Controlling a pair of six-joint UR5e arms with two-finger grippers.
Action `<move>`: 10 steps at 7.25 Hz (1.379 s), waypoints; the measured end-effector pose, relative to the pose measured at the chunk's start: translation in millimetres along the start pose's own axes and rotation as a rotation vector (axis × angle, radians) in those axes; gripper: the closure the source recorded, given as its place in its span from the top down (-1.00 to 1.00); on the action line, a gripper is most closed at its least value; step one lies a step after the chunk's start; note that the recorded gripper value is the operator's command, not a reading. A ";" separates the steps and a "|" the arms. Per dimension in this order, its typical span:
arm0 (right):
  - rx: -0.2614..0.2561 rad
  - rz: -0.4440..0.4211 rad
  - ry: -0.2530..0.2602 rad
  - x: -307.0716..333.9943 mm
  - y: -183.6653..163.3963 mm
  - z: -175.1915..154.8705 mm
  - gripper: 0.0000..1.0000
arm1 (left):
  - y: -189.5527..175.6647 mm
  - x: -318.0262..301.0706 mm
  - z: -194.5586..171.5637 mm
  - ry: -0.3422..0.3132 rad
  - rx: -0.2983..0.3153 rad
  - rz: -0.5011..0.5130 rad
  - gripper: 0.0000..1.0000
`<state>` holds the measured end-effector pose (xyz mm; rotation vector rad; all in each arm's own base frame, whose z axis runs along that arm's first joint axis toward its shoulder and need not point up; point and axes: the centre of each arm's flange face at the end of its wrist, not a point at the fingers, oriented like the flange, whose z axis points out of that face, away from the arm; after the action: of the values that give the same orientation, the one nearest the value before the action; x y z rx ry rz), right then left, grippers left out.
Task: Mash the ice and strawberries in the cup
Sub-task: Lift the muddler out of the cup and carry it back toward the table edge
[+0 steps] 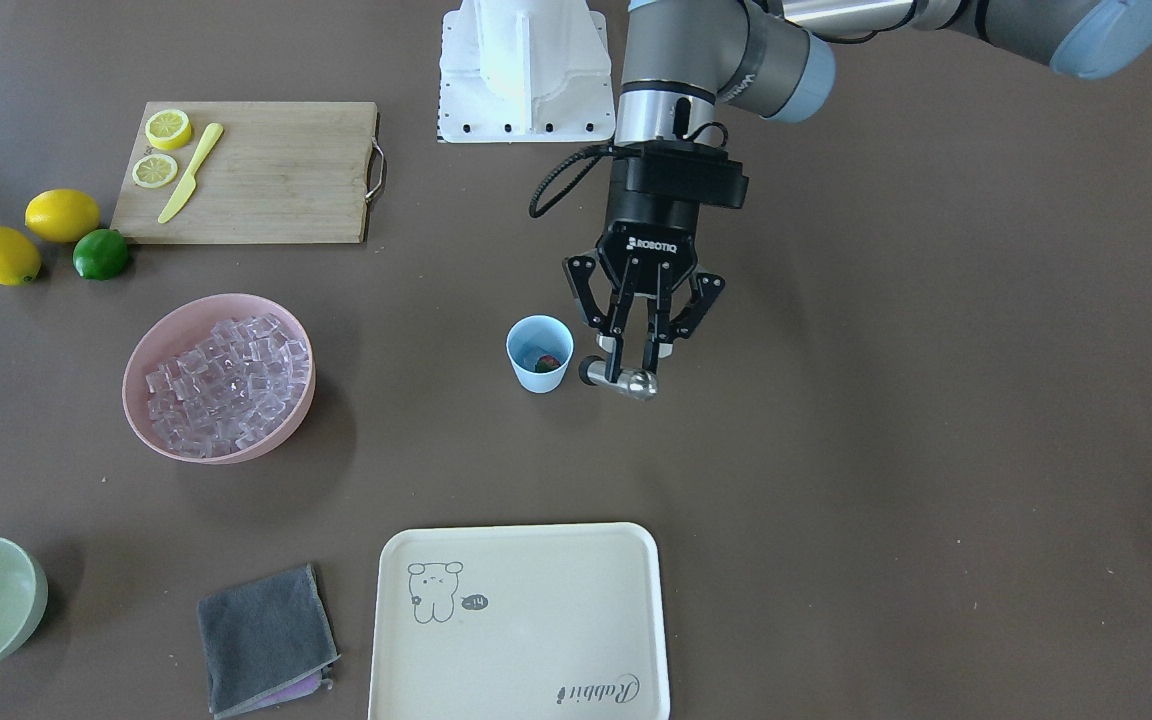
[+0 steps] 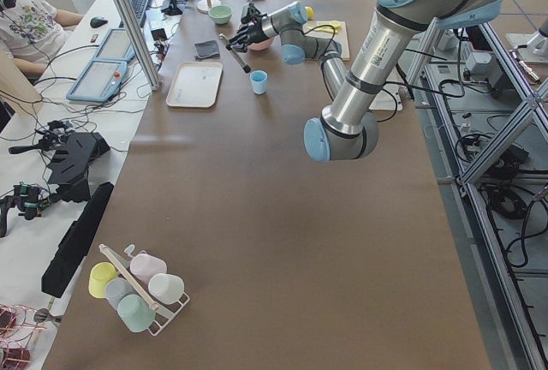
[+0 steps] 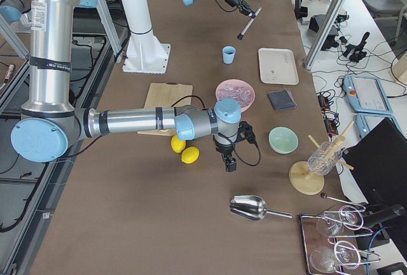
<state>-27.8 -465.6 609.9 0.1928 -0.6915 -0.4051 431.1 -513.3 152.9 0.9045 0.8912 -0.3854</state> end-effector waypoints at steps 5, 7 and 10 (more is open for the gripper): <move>-0.003 0.008 0.008 1.8 0.0 1.2 0.97 | -62.6 -270.9 46.5 -0.120 -0.417 0.017 -1.00; -0.003 0.018 0.009 1.9 0.4 1.8 0.97 | -57.3 -399.7 56.9 -0.173 -0.600 0.007 -1.00; 0.007 0.023 0.012 -0.7 -1.6 -1.4 0.97 | -32.1 -530.5 45.2 -0.170 -0.777 -0.028 -1.00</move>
<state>-27.8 -466.6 607.9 0.1935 -0.6824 -0.3788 118.5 -603.4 575.7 0.1407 0.8014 -0.1112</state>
